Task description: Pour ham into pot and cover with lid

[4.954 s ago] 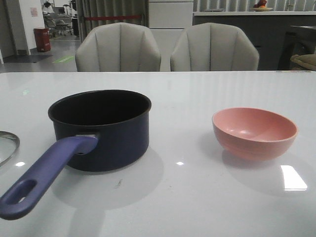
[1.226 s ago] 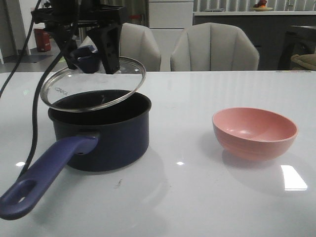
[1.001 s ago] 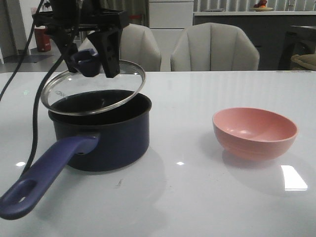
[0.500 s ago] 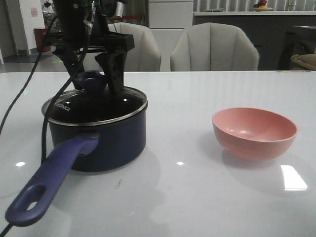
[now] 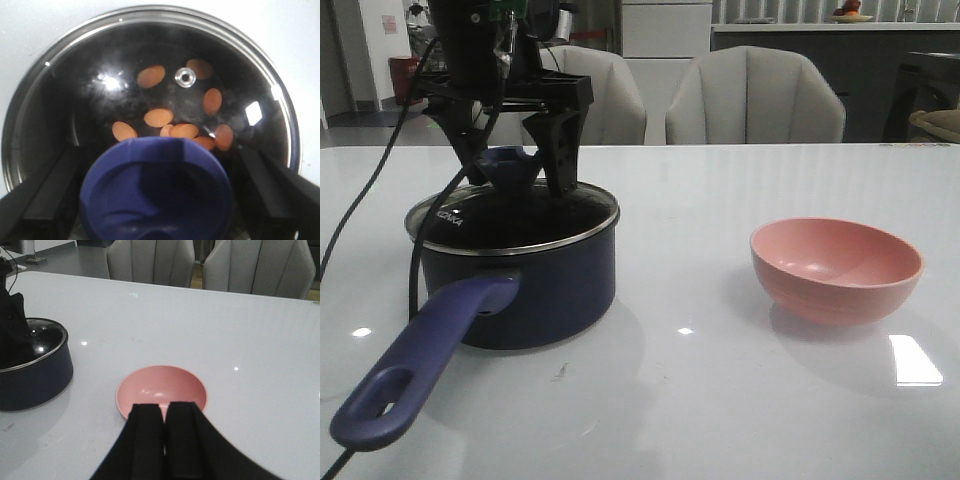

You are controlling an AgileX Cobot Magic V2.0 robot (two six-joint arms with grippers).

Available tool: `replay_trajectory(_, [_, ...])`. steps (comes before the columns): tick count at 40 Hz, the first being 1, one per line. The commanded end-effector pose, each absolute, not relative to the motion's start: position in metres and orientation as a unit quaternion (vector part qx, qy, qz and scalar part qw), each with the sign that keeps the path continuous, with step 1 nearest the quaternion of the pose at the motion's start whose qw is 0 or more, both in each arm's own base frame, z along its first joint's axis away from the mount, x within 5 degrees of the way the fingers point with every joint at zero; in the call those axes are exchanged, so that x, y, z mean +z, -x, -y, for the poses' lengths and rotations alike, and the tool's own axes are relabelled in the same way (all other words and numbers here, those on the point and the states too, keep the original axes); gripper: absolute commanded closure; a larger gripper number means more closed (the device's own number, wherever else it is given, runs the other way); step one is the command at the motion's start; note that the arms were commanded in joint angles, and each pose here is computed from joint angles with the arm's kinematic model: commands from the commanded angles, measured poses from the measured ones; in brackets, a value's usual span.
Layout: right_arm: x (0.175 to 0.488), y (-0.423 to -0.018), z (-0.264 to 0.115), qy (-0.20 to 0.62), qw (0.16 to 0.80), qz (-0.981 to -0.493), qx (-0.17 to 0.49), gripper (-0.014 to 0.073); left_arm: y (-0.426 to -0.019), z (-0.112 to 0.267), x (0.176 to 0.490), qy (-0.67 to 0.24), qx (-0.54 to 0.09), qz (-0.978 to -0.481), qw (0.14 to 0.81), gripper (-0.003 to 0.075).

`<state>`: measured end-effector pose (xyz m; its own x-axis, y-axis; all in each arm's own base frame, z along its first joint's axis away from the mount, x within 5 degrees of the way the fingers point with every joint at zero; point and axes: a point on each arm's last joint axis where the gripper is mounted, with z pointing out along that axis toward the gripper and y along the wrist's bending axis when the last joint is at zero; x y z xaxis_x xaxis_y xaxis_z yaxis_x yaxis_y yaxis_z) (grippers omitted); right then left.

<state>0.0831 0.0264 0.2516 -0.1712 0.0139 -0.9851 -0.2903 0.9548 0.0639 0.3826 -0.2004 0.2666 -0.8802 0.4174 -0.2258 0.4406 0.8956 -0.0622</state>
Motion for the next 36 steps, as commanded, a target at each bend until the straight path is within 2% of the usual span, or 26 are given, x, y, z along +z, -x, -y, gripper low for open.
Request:
replay_trajectory(1, [0.267, -0.084, -0.024, 0.08, 0.673, -0.727, 0.114, 0.0447, -0.374, 0.201, 0.31, -0.224, -0.075, -0.96, 0.149, 0.0137])
replay_trajectory(12, [0.267, -0.084, -0.024, 0.08, 0.673, -0.727, 0.114, 0.0447, -0.352, 0.189, 0.365, -0.22, -0.093, -0.947, 0.215, 0.0138])
replay_trajectory(23, [0.267, -0.084, -0.024, 0.08, 0.673, -0.727, 0.114, 0.0447, -0.307, 0.165, 0.428, -0.218, -0.111, -0.925, 0.291, 0.0138])
replay_trajectory(29, [0.267, -0.084, -0.024, 0.08, 0.673, -0.727, 0.114, 0.0447, -0.28, 0.147, 0.441, -0.217, -0.097, -0.916, 0.324, 0.0137])
replay_trajectory(36, [0.267, -0.084, -0.024, 0.08, 0.673, -0.727, 0.114, 0.0447, -0.24, 0.126, 0.438, -0.213, -0.101, -0.905, 0.355, 0.0137])
